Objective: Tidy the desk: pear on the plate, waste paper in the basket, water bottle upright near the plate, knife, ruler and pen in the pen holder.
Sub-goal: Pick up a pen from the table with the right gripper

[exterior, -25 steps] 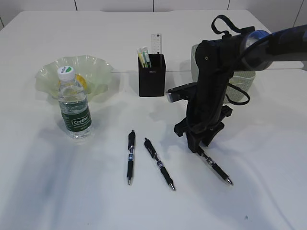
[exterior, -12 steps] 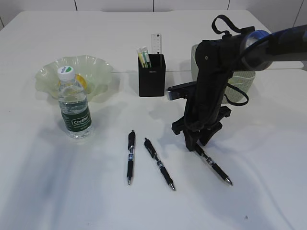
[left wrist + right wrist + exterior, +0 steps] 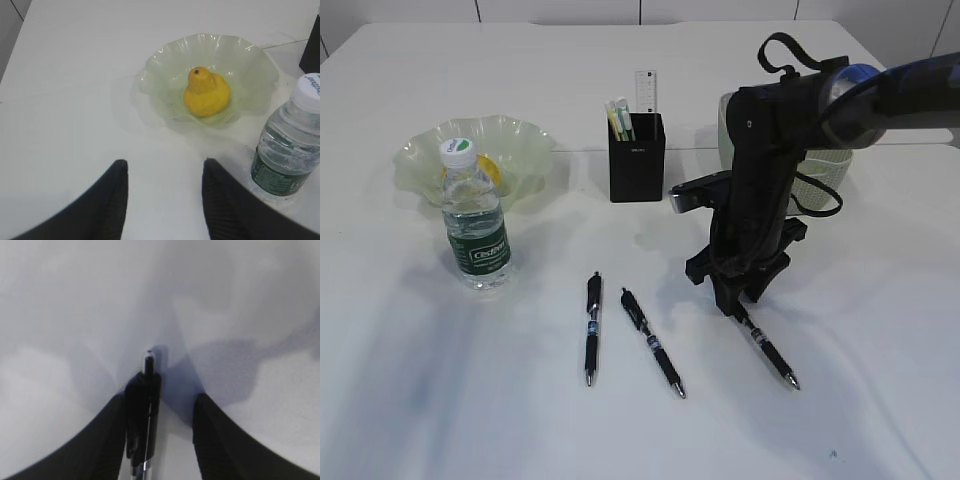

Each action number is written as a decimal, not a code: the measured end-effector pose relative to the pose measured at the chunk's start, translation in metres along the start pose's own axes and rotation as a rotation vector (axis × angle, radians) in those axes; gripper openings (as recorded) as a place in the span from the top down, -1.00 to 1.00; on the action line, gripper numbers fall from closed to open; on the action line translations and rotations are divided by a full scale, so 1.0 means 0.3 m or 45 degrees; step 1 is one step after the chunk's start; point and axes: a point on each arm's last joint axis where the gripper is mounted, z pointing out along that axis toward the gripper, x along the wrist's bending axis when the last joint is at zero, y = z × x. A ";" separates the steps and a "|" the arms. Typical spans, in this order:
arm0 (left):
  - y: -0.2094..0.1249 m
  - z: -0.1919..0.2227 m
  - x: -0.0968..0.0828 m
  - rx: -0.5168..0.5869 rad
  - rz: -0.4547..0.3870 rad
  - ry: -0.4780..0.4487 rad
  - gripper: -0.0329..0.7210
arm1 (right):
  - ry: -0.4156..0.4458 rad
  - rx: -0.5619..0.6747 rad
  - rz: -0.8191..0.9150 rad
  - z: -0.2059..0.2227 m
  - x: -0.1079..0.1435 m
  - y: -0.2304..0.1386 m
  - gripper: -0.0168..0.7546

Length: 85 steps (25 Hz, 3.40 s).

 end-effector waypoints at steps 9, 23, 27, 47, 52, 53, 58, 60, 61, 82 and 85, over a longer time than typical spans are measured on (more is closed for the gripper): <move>0.003 0.000 0.000 -0.014 0.000 0.002 0.01 | -0.005 0.009 -0.003 0.002 -0.002 0.006 0.09; 0.009 0.000 0.001 -0.036 0.000 0.005 0.01 | -0.007 0.014 0.004 0.004 -0.003 0.005 0.40; 0.009 0.000 0.001 -0.036 0.000 0.005 0.01 | -0.007 0.014 0.021 0.004 -0.003 0.005 0.42; 0.009 0.000 0.001 -0.036 0.000 0.005 0.01 | -0.005 0.014 0.077 0.004 -0.002 0.005 0.62; 0.009 0.000 0.001 -0.036 0.000 0.005 0.01 | -0.003 0.014 0.101 0.004 -0.002 0.005 0.62; 0.009 0.000 0.001 -0.036 0.000 0.005 0.01 | -0.003 0.014 0.104 0.004 -0.002 0.005 0.62; 0.009 0.000 0.001 -0.036 0.000 0.005 0.01 | -0.003 0.011 0.108 0.004 -0.002 0.006 0.62; 0.009 0.000 0.001 -0.036 0.000 0.005 0.01 | -0.003 0.011 0.108 0.004 -0.002 0.006 0.62; 0.009 0.000 0.001 -0.036 0.000 0.005 0.01 | -0.004 0.008 0.108 0.002 -0.002 0.007 0.62; 0.009 0.000 0.001 -0.036 0.000 0.005 0.01 | -0.001 -0.012 0.142 -0.015 -0.004 0.039 0.69; 0.009 0.000 0.001 -0.036 0.000 0.005 0.01 | 0.000 -0.010 0.151 -0.015 -0.004 0.039 0.69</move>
